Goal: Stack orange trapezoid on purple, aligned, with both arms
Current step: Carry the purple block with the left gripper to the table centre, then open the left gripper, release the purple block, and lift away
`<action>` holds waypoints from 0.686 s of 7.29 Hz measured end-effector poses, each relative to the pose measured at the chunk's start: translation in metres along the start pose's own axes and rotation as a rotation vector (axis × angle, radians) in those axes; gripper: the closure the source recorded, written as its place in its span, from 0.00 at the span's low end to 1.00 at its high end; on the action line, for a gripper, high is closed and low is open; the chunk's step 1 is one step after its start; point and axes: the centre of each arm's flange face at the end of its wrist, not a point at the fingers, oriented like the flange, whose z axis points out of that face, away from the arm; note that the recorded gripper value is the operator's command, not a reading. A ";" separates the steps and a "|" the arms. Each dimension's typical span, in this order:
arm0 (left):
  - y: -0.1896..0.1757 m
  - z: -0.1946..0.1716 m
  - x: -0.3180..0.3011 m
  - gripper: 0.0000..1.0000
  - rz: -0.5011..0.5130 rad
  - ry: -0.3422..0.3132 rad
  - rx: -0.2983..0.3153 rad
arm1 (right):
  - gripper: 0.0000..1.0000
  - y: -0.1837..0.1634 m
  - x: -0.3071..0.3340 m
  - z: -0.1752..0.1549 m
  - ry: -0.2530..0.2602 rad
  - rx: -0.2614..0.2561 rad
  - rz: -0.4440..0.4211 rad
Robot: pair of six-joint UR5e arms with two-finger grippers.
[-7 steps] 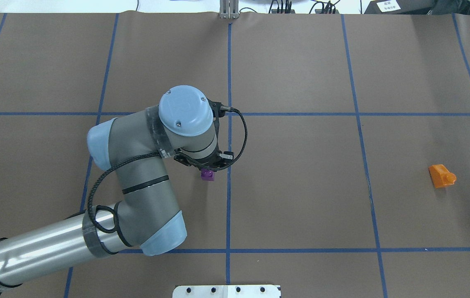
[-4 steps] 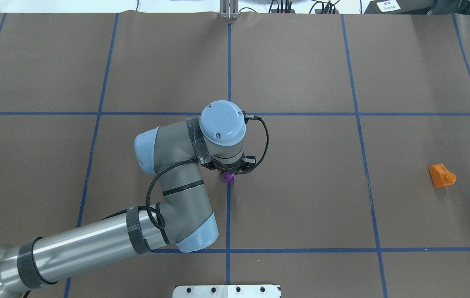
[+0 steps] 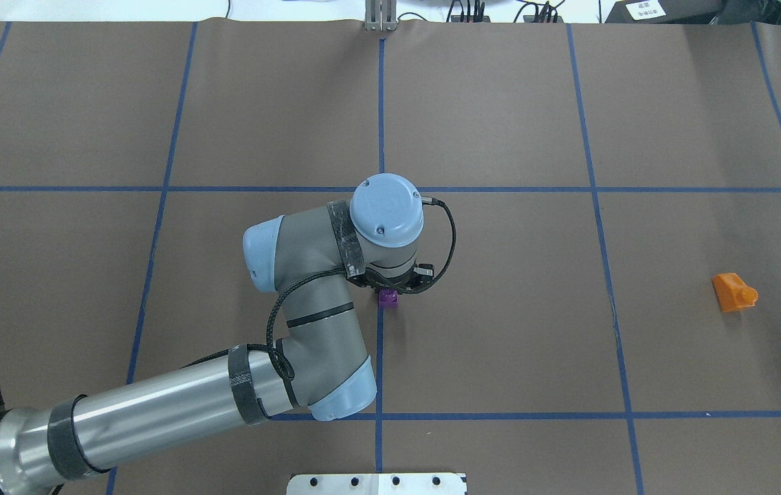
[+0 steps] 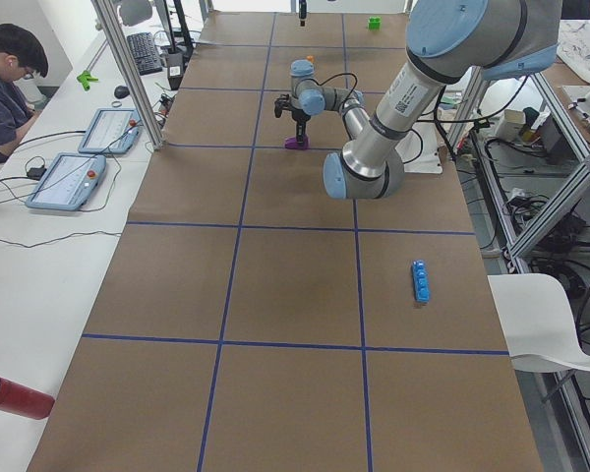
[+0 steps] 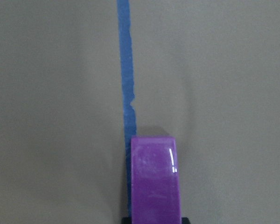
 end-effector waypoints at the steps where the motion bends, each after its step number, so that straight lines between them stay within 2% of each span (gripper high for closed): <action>1: 0.000 0.000 0.000 0.23 -0.001 -0.002 0.000 | 0.00 0.000 0.000 0.000 0.000 0.000 0.000; 2: 0.000 0.001 -0.001 0.00 0.000 -0.004 -0.001 | 0.00 0.000 0.000 0.000 0.000 0.000 0.001; 5: -0.002 -0.002 -0.002 0.00 0.001 0.000 0.002 | 0.00 0.000 0.000 0.000 0.000 0.000 0.000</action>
